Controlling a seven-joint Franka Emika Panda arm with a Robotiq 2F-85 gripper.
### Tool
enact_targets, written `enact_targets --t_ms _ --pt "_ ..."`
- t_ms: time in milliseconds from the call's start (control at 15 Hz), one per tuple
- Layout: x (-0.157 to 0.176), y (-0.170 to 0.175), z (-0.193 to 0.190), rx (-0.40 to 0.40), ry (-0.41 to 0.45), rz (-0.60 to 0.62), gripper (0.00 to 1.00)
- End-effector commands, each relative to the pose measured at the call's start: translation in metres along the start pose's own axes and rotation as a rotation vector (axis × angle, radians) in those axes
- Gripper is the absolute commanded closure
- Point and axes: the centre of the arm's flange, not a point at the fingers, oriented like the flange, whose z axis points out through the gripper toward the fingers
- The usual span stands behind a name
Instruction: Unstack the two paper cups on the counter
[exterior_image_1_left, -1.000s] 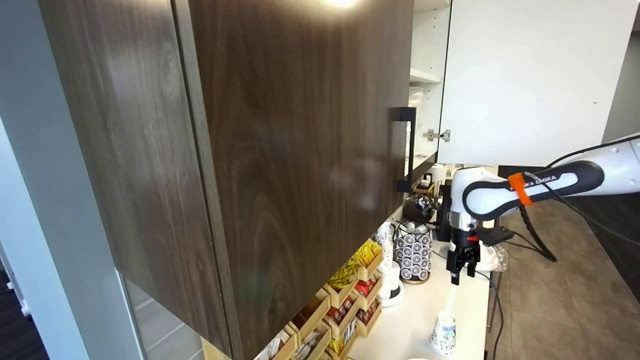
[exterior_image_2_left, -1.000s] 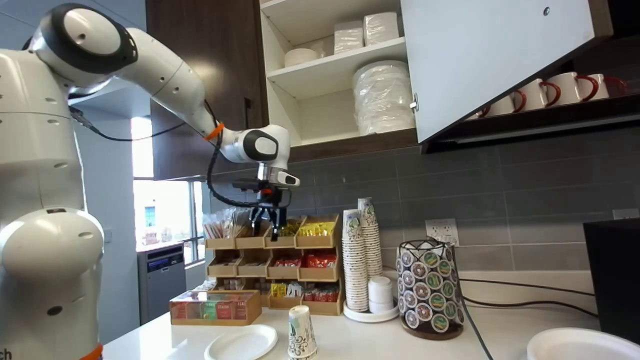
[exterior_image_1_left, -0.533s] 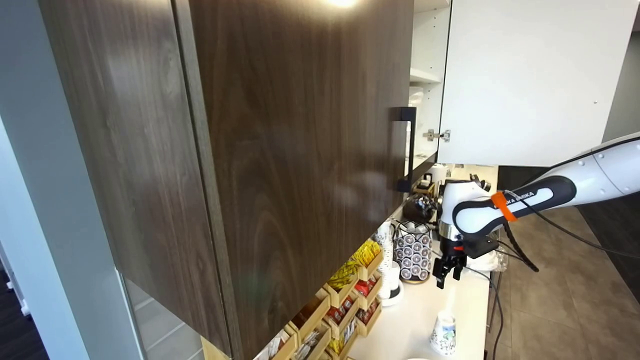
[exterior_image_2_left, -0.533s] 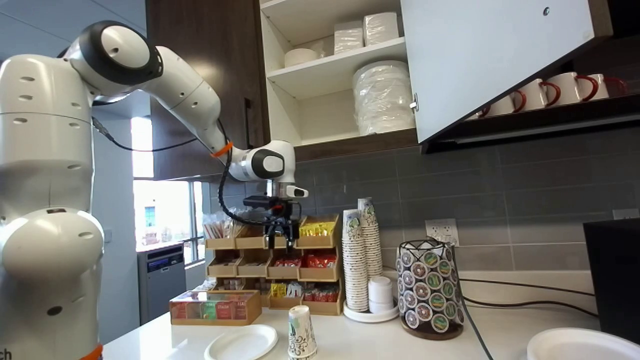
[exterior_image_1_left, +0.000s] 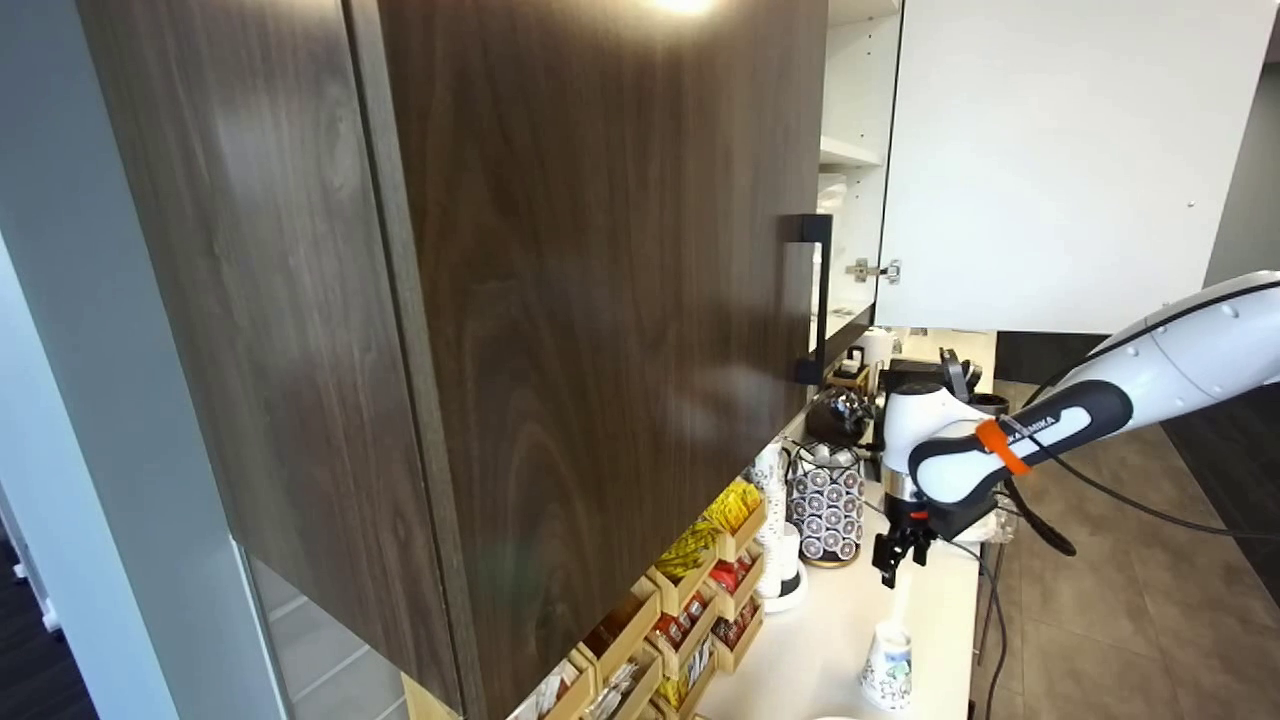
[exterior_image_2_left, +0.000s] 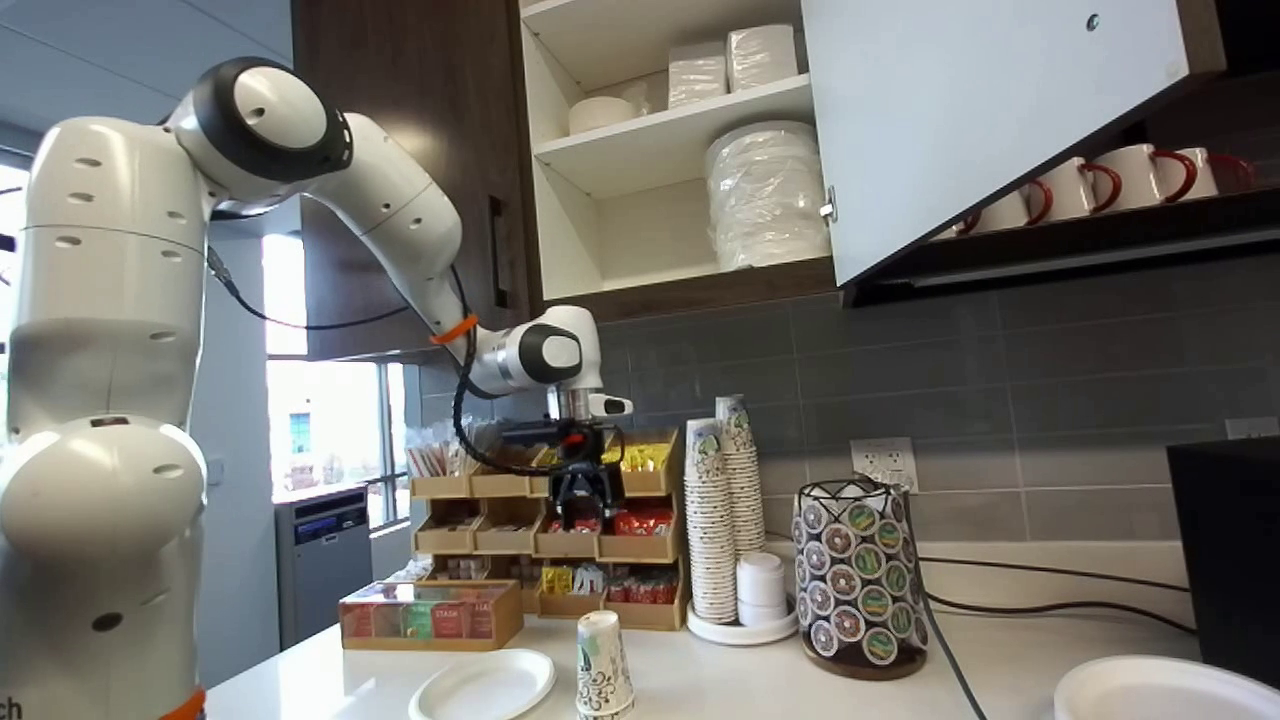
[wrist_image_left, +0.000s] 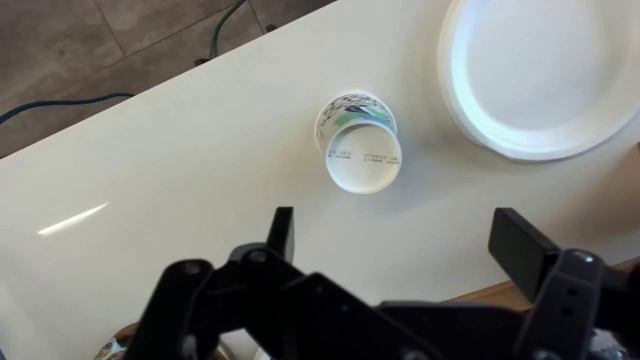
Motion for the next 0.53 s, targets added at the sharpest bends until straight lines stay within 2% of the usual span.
enact_targets --t_ms 0,467 --pt "0.007 0.001 0.046 -0.050 0.017 -0.015 0.00" --pt "0.004 -0.004 0.105 -0.001 -0.034 -0.003 0.00"
